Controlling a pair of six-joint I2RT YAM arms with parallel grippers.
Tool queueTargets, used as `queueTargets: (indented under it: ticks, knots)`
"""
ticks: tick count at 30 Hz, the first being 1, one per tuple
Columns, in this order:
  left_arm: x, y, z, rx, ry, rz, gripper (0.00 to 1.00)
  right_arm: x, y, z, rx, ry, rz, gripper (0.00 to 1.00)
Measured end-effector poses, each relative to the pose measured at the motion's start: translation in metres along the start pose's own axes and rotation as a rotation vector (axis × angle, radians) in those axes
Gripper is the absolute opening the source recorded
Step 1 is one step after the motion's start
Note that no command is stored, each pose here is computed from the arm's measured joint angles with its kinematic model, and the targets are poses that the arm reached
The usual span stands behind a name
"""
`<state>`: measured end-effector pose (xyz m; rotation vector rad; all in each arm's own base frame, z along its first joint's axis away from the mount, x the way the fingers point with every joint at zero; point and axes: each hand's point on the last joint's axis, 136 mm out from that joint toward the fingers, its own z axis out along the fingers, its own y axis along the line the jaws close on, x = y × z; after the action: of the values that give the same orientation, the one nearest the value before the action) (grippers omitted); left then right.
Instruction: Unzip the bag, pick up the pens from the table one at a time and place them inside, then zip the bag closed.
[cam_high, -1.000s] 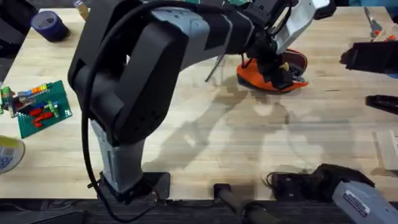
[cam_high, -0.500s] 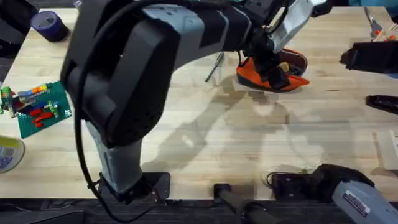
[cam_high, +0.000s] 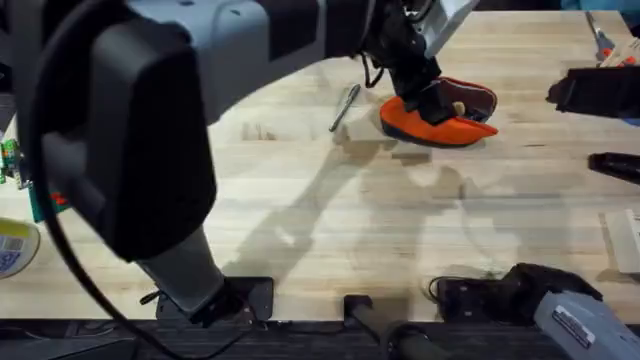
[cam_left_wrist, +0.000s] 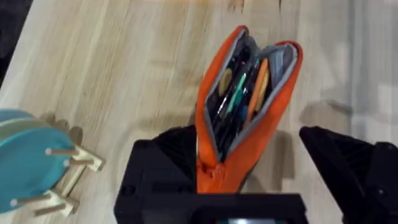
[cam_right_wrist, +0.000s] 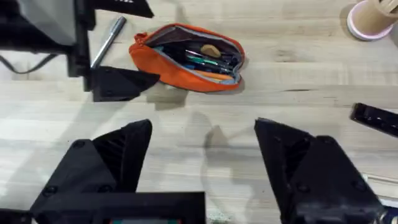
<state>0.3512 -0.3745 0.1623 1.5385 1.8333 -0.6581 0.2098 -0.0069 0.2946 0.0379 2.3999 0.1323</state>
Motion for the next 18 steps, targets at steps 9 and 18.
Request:
queueTargets:
  ticks: [9, 18]
  knots:
    - [0.03, 0.02, -0.03, -0.027, 0.08, -0.022, 0.995, 0.0, 0.0, 0.0, 0.0, 0.0, 0.0, 0.998]
    - [0.076, 0.055, -0.052, -0.165, 0.229, -0.143, 0.995, 0.0, 0.0, 0.0, 0.0, 0.0, 0.0, 0.997]
